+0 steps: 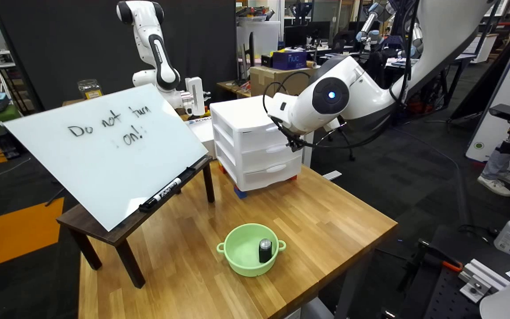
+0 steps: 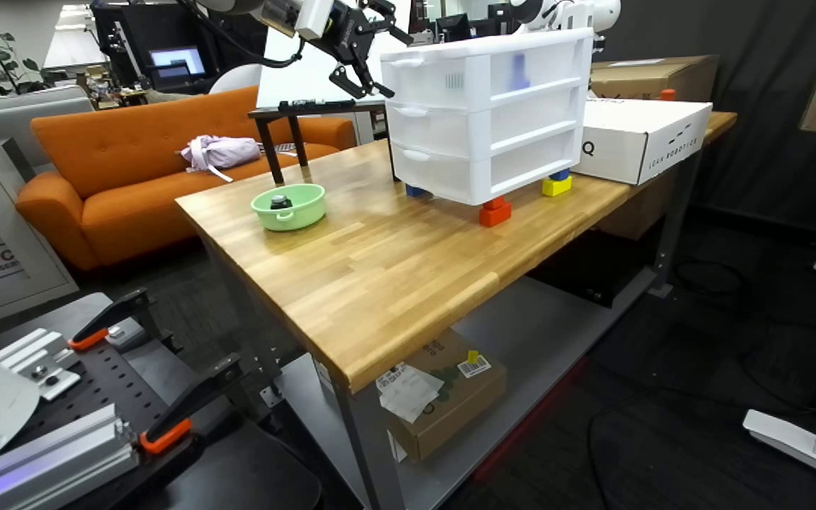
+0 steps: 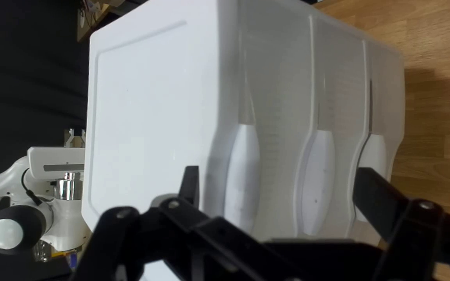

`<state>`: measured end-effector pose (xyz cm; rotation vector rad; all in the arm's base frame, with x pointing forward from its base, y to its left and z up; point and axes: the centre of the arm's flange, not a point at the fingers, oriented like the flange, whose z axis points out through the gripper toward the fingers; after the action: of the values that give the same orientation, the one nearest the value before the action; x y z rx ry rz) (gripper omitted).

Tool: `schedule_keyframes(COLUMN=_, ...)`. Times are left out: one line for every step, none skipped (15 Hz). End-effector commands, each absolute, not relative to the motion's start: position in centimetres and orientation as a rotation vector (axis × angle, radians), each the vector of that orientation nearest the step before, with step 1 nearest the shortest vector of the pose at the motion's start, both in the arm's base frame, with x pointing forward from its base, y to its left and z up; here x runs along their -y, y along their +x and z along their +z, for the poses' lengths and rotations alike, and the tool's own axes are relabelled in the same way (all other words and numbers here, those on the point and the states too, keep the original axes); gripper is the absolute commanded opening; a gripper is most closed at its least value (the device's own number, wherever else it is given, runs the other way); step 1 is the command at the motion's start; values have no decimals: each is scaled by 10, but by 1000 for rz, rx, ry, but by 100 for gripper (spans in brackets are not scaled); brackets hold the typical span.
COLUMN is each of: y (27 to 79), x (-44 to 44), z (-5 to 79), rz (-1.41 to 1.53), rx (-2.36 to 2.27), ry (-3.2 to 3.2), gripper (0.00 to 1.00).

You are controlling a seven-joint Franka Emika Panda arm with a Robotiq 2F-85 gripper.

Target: Open the top drawer of the chest of drawers on the table

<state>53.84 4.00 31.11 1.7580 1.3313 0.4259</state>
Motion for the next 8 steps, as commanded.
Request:
schedule_keyframes(y=534, x=-39, z=313, rz=434, rx=-1324, ry=1755, gripper=100)
schedule_keyframes(y=533, x=-39, z=313, rz=435, rx=-1325, ry=1755, gripper=100)
schedule_keyframes(y=531, x=-39, z=313, rz=435, rx=-1325, ry=1756, gripper=100)
schedule_keyframes(y=531, x=-38, z=313, rz=435, rx=-1325, ry=1756, gripper=100)
schedule_keyframes(y=530, x=-38, z=313, rz=435, rx=-1325, ry=1757, gripper=100)
schedule_keyframes(y=530, x=-38, z=313, rz=437, rx=-1324, ry=1757, gripper=100)
schedule_keyframes(y=529, x=-39, z=313, rz=438, rx=-1323, ry=1757, gripper=100)
schedule_keyframes(y=529, x=-39, z=314, rz=439, rx=-1323, ry=1757, gripper=100)
